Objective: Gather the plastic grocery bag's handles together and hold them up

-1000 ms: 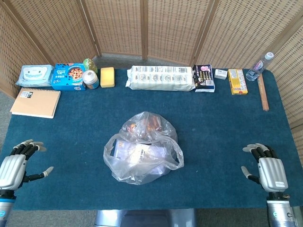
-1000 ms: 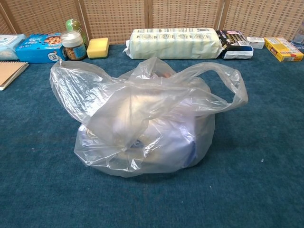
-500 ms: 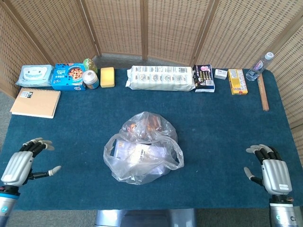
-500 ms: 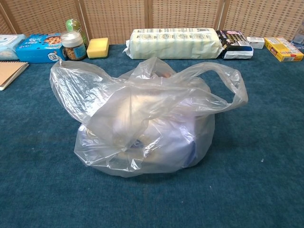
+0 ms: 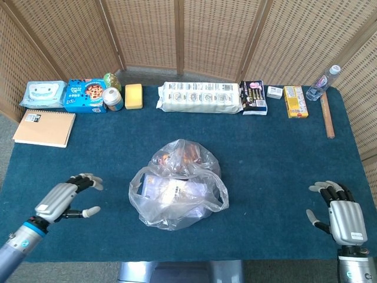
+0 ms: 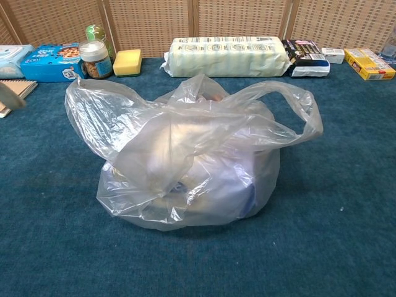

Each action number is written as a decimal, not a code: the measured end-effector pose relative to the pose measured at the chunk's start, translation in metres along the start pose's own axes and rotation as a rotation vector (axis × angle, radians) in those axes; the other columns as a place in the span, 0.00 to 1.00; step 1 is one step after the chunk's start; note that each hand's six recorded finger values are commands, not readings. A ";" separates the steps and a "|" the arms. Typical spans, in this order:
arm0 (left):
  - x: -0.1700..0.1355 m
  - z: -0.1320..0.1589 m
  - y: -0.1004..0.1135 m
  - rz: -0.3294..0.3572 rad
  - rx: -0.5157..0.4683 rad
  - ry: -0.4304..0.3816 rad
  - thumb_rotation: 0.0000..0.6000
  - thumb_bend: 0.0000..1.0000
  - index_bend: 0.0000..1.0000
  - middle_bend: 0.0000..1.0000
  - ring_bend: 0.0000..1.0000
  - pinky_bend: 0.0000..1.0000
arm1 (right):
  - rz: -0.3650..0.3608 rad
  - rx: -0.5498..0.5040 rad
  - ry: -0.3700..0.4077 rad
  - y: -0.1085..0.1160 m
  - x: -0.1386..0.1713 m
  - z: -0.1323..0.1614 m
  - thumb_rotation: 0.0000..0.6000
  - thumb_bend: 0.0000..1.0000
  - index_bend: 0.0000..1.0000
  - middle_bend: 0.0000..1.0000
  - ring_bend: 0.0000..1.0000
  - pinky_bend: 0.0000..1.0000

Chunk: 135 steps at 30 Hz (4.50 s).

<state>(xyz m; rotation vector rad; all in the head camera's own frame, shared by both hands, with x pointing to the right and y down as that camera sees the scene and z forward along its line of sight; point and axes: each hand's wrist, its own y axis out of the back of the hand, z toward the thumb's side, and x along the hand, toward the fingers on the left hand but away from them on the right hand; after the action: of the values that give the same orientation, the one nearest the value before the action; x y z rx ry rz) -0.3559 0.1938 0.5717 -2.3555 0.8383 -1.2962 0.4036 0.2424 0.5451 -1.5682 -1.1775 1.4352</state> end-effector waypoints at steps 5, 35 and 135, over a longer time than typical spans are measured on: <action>0.017 0.020 -0.008 -0.124 -0.015 -0.064 0.00 0.01 0.15 0.12 0.06 0.15 | -0.007 0.001 -0.004 0.002 0.003 -0.001 1.00 0.29 0.32 0.29 0.21 0.15; 0.101 0.107 -0.029 -0.210 -0.197 -0.302 0.00 0.00 0.11 0.10 0.04 0.15 | -0.022 -0.005 -0.030 0.007 0.011 -0.011 1.00 0.29 0.32 0.29 0.21 0.15; 0.173 0.186 0.072 -0.406 -1.482 -0.317 0.00 0.19 0.39 0.47 0.45 0.58 | 0.021 -0.223 0.238 -0.006 -0.049 0.056 1.00 0.28 0.30 0.28 0.21 0.21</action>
<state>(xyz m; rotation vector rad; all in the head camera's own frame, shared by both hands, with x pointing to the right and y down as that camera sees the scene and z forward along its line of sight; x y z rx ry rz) -0.1513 0.0285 0.5469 -3.8167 1.5859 -0.1762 0.3483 0.1939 0.5594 -1.8507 -1.2115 1.1221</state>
